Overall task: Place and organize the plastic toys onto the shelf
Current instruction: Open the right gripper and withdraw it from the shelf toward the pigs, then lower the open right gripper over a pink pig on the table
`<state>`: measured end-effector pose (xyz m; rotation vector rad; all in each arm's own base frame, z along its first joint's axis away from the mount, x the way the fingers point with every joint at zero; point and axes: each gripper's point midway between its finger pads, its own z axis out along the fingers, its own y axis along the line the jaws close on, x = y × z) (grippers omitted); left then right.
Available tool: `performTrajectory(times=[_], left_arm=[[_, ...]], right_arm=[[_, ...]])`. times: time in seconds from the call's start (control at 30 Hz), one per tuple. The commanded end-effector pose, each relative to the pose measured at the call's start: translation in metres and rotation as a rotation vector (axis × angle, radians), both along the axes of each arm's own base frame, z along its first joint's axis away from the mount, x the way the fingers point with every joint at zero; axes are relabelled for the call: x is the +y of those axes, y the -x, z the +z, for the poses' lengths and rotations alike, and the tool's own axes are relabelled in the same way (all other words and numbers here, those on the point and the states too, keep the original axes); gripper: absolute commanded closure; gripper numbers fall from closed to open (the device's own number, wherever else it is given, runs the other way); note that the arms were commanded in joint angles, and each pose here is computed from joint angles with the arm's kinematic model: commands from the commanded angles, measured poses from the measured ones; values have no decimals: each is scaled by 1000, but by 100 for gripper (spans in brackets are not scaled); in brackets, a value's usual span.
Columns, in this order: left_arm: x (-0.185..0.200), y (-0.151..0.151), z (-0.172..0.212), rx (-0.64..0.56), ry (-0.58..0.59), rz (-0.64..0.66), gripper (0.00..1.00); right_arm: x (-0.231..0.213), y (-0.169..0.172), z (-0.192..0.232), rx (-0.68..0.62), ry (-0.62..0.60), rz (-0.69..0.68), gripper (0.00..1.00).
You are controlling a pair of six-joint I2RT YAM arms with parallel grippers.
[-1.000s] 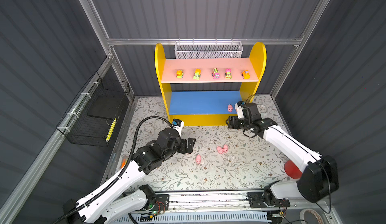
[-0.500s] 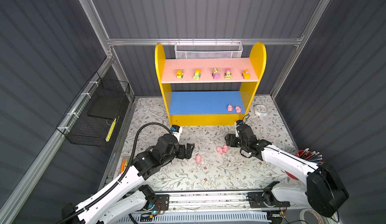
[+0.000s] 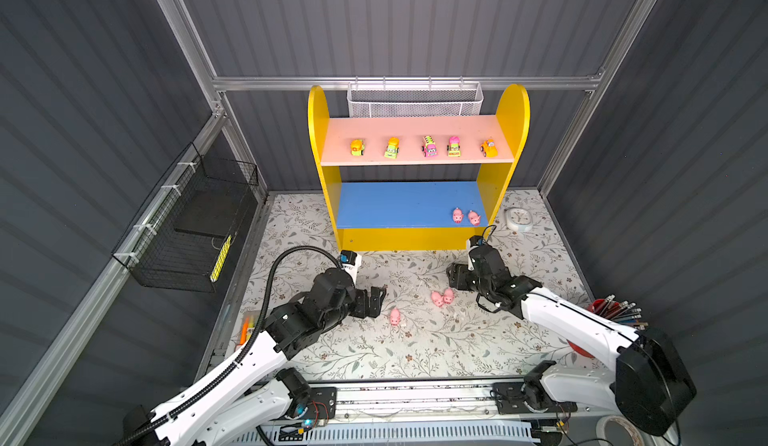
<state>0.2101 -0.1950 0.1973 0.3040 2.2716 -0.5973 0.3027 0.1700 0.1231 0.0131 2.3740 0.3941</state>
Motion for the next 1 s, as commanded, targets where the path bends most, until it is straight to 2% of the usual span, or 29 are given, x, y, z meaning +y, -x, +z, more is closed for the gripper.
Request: performTrajectory(times=[0.0,0.17,0.43,0.63,0.97], left_arm=[[3,6,-10,33,19,11,0],[0,14,-22,68,65,0,0],[-13,22,-42,122,123,-26,0],[-12,22,-42,116,110,-22,0],[-13,15,-34,97,68,-24,0]], right_arm=[[-5,26,-11,83,30,-24,29],[0,46,-32,142,21,-26,31],[2,44,-59,205,56,-54,38],[6,38,-76,234,79,-71,40],[8,27,-77,217,102,-74,41]])
